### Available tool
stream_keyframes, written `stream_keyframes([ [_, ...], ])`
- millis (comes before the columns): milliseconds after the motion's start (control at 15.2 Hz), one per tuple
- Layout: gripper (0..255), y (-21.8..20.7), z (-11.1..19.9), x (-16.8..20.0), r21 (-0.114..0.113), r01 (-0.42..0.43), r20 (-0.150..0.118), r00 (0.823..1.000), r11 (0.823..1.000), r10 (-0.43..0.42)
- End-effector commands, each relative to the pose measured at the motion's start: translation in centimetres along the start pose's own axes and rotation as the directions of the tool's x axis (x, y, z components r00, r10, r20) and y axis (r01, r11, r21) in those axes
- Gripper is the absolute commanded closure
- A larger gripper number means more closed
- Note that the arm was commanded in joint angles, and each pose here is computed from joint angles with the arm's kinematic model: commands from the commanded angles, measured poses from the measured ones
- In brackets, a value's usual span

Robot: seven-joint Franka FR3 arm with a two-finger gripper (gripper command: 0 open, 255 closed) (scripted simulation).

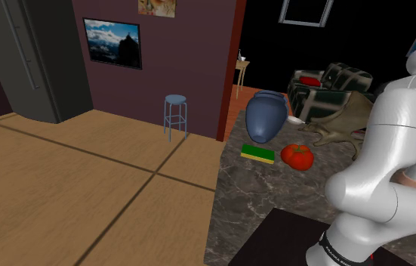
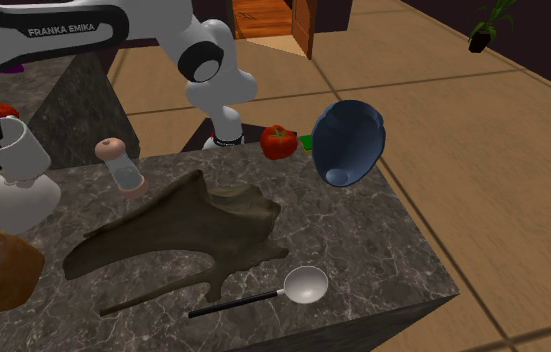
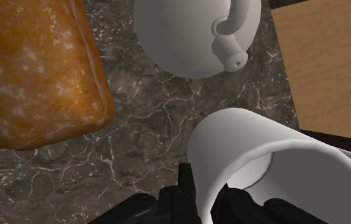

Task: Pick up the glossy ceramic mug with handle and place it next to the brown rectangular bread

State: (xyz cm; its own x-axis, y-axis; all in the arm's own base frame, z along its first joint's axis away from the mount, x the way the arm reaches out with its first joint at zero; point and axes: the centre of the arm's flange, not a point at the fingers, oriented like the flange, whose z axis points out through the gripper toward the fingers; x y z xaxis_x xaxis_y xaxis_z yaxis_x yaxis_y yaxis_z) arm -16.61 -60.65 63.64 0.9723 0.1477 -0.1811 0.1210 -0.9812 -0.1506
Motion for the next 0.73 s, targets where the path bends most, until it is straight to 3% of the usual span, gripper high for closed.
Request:
stream_keyframes([
  [0, 255, 0.2, 1.1, 0.3, 0.0, 0.0, 0.0, 1.0, 1.0, 0.0],
  [660, 255, 1.0, 6.3, 1.2, 0.0, 0.0, 0.0, 1.0, 1.0, 0.0],
])
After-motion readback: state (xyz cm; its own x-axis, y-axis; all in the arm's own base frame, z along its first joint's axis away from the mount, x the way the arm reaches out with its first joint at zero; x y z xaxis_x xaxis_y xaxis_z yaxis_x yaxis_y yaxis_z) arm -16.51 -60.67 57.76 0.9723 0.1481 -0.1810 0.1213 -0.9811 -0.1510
